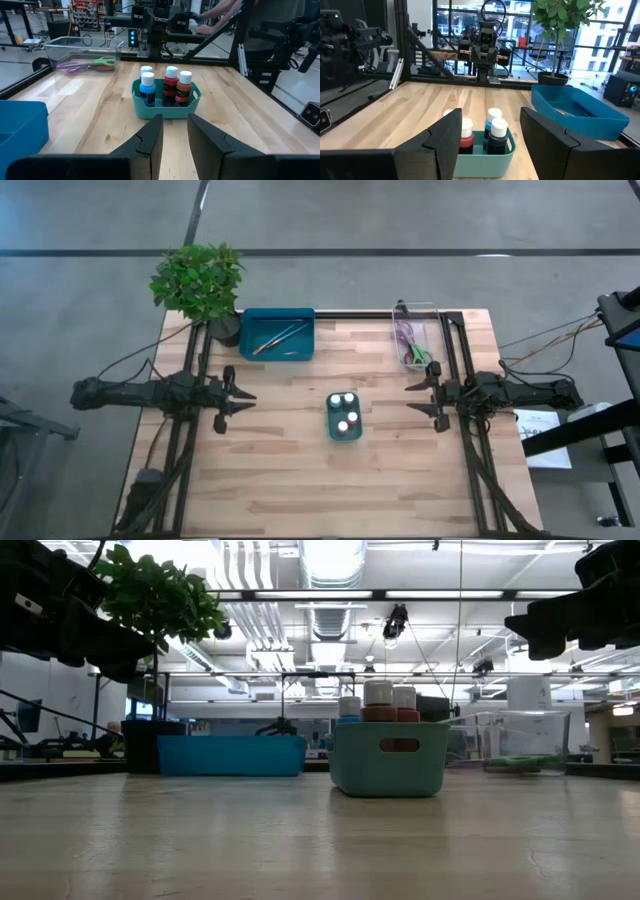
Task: Pick & Place Paint Supplies
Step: Return to Home Position
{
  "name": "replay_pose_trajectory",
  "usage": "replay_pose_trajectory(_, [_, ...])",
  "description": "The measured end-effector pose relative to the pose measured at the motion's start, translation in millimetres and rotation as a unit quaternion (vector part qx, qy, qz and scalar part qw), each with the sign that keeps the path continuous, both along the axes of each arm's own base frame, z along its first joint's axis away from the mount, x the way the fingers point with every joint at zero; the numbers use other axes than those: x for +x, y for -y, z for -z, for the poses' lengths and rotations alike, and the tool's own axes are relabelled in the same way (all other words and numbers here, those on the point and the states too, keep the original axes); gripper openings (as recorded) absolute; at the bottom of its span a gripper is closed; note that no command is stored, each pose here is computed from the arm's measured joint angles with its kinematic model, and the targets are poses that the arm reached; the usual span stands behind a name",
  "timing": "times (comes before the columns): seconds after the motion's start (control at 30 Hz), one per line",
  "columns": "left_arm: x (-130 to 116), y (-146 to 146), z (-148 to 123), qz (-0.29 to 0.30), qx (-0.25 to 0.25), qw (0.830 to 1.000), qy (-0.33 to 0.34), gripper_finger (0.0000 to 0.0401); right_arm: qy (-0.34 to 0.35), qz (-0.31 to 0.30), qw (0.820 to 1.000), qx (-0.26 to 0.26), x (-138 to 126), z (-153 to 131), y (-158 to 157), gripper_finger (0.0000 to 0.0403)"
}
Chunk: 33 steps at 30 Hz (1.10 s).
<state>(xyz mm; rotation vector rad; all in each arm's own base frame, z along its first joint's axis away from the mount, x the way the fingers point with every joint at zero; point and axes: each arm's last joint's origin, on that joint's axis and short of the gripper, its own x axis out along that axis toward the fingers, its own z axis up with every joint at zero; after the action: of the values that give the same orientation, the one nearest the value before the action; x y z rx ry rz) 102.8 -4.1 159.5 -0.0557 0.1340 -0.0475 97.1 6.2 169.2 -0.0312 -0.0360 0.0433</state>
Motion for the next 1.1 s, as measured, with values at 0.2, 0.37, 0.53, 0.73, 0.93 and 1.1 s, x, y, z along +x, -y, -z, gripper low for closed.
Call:
replay_pose_trajectory(0.2, [0.0, 0.0, 0.0, 0.0, 0.0, 1.0, 0.0, 0.0098, 0.0, 0.0, 1.0, 0.006, 0.0, 0.0, 0.0, 0.0199])
replay_pose_trajectory(0.37, [0.0, 0.0, 0.0, 0.0, 0.0, 1.0, 0.0, 0.0098, 0.0, 0.0, 1.0, 0.0, 0.0, 0.0, 0.0, 0.0199])
replay_pose_trajectory(0.53, [0.0, 0.0, 0.0, 0.0, 0.0, 1.0, 0.0, 0.0098, 0.0, 0.0, 1.0, 0.006, 0.0, 0.0, 0.0, 0.0199])
replay_pose_trajectory(0.73, [0.0, 0.0, 0.0, 0.0, 0.0, 1.0, 0.0, 0.0098, 0.0, 0.0, 1.0, 0.0, 0.0, 0.0, 0.0, 0.0199])
replay_pose_trajectory(0.93, [0.0, 0.0, 0.0, 0.0, 0.0, 1.0, 0.0, 0.0098, 0.0, 0.0, 1.0, 0.005, 0.0, 0.0, 0.0, 0.0199])
replay_pose_trajectory(1.1, [0.0, 0.0, 0.0, 0.0, 0.0, 1.0, 0.0, 0.0098, 0.0, 0.0, 1.0, 0.002, 0.0, 0.0, 0.0, 0.0199])
